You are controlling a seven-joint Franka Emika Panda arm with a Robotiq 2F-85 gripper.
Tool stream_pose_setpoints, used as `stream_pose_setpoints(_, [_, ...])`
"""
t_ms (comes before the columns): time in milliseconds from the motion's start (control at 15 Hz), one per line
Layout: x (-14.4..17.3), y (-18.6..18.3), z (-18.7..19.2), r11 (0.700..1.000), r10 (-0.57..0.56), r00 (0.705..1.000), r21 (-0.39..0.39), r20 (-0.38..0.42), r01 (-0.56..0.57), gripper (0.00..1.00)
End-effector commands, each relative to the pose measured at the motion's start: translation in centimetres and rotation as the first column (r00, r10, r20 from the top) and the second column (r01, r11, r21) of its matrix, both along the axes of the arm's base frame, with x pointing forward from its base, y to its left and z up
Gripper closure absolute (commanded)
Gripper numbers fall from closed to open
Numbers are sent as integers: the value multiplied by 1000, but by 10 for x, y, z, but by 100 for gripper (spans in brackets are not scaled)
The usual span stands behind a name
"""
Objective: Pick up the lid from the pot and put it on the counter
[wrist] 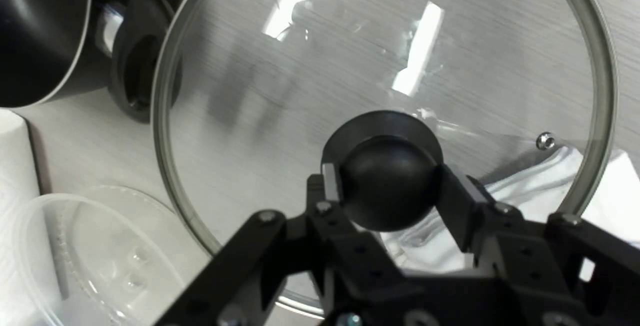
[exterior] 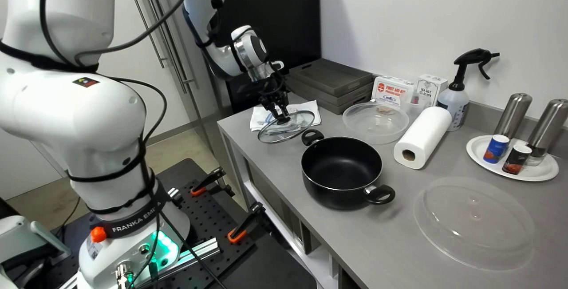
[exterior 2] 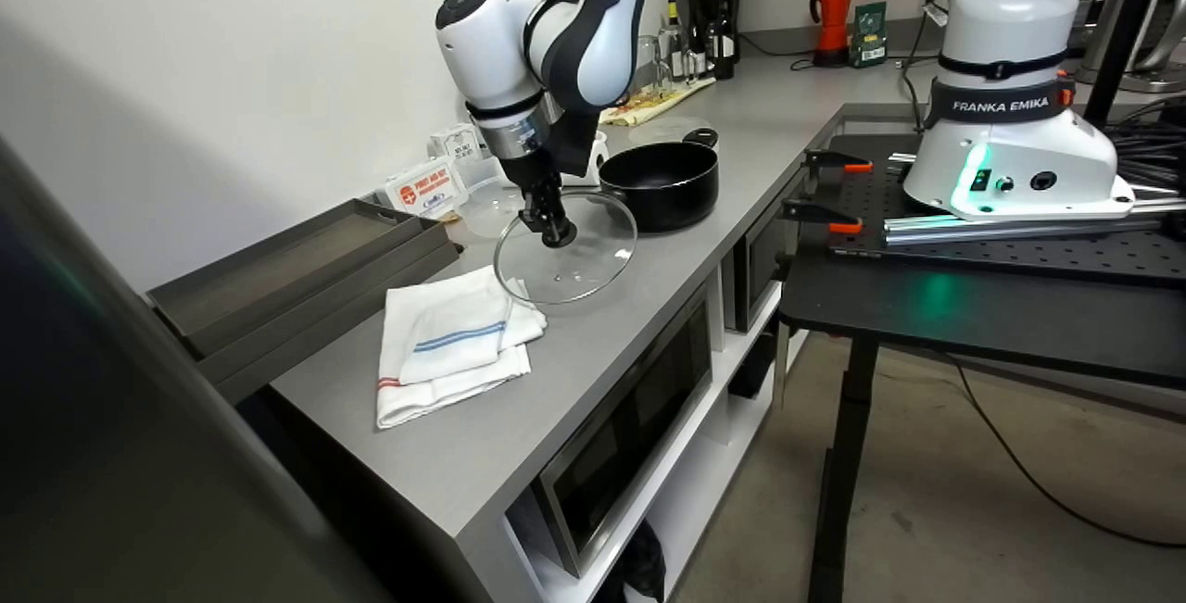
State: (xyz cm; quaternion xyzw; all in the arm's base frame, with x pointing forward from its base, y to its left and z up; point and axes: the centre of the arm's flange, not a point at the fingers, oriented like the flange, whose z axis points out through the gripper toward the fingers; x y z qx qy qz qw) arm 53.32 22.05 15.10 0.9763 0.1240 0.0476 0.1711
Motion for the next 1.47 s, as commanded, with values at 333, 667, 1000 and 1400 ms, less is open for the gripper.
stream_pose_setpoints(333, [3, 25, -6, 996, 67, 998, -52, 1, -67, 75])
stream_pose_setpoints(667, [16, 19, -9, 999, 50, 999, -19, -19, -50, 75])
stream_pose_setpoints(1000, [35, 3, -6, 1000, 12, 999, 25, -30, -11, 75])
stream_pose_setpoints(1400, [56, -27, -8, 992, -42, 995, 113, -89, 52, 75])
